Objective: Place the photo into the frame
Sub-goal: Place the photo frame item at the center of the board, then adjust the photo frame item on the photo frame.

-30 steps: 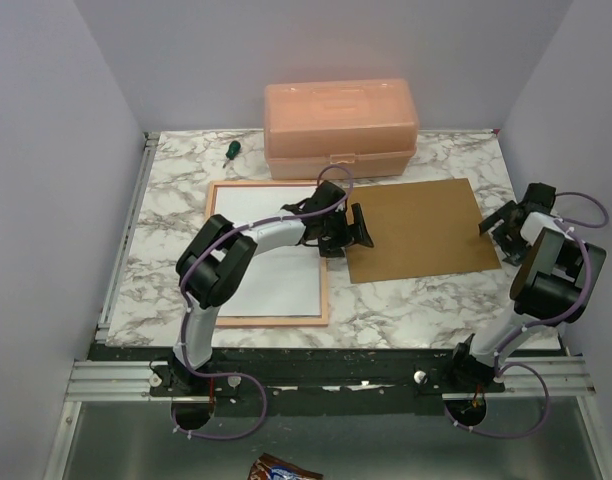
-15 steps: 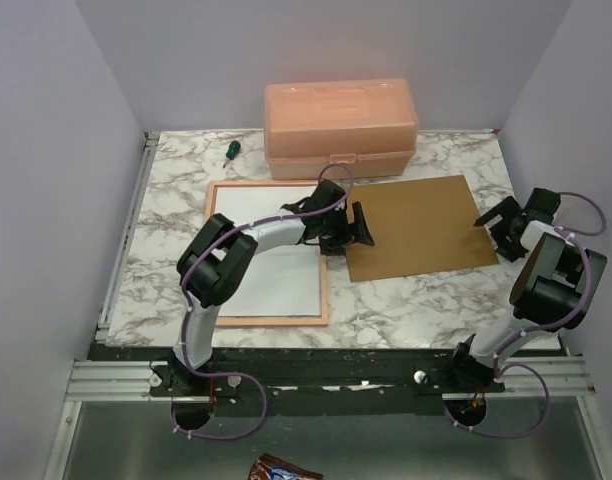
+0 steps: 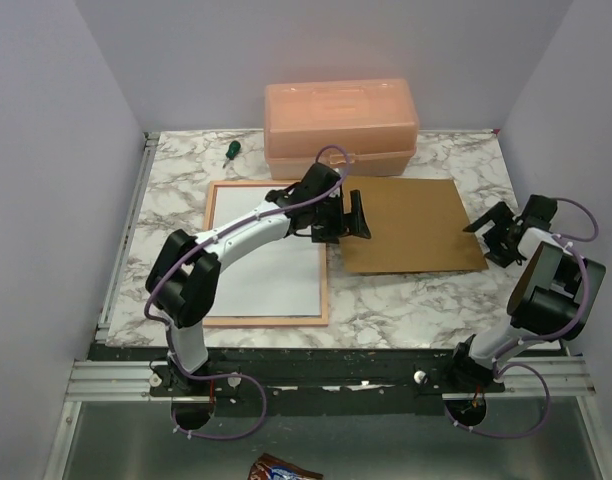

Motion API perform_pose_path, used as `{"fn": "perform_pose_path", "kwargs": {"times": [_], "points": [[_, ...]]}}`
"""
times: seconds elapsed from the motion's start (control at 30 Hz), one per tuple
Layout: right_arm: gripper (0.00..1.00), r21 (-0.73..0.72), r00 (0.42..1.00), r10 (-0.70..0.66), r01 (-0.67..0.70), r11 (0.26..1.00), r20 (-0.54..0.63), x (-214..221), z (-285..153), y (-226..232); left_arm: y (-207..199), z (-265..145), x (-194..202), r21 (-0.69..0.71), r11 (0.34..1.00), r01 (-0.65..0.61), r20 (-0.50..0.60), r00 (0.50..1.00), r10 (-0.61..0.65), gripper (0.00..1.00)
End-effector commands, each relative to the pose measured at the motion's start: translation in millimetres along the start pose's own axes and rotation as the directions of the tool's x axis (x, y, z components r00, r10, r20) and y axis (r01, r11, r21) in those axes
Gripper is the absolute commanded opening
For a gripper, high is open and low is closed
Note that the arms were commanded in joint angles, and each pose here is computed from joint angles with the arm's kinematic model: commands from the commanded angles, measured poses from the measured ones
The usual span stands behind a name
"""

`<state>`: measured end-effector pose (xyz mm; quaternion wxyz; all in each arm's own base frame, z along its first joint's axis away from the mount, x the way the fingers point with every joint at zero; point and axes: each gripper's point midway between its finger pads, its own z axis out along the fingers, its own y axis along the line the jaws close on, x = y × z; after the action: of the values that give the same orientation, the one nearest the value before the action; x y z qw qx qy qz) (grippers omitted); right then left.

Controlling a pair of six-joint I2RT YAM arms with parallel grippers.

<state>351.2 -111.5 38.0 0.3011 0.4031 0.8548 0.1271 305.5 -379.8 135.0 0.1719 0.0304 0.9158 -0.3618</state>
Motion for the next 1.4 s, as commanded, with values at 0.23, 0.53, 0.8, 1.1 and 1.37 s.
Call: {"fn": "perform_pose_path", "kwargs": {"times": [0.23, 0.53, 0.8, 1.1, 1.37], "points": [[0.99, -0.148, 0.923, -0.116, 0.065, 0.987, -0.367, 129, -12, 60, -17, -58, 28, 0.022, 0.998, -0.054, 0.049, 0.997, 0.053, 0.92], [0.98, -0.210, 0.900, -0.228, 0.158, 0.965, -0.372, 150, -8, 103, 34, -76, 75, -0.059, 0.998, 0.017, 0.030, 0.999, -0.015, 0.93], [1.00, -0.192, 0.899, -0.300, 0.248, 0.950, -0.319, 141, -5, 123, 83, -74, 122, -0.152, 0.985, 0.080, -0.021, 0.996, -0.084, 0.94], [1.00, -0.130, 0.918, -0.344, 0.323, 0.937, -0.198, 114, -41, 119, 117, -101, 125, -0.343, 0.938, 0.041, 0.005, 0.999, -0.042, 0.97], [1.00, -0.301, 0.915, -0.360, 0.296, 0.907, -0.185, 133, -83, 133, 86, -112, 109, -0.218, 0.975, -0.048, 0.036, 0.998, 0.057, 0.97]]}}
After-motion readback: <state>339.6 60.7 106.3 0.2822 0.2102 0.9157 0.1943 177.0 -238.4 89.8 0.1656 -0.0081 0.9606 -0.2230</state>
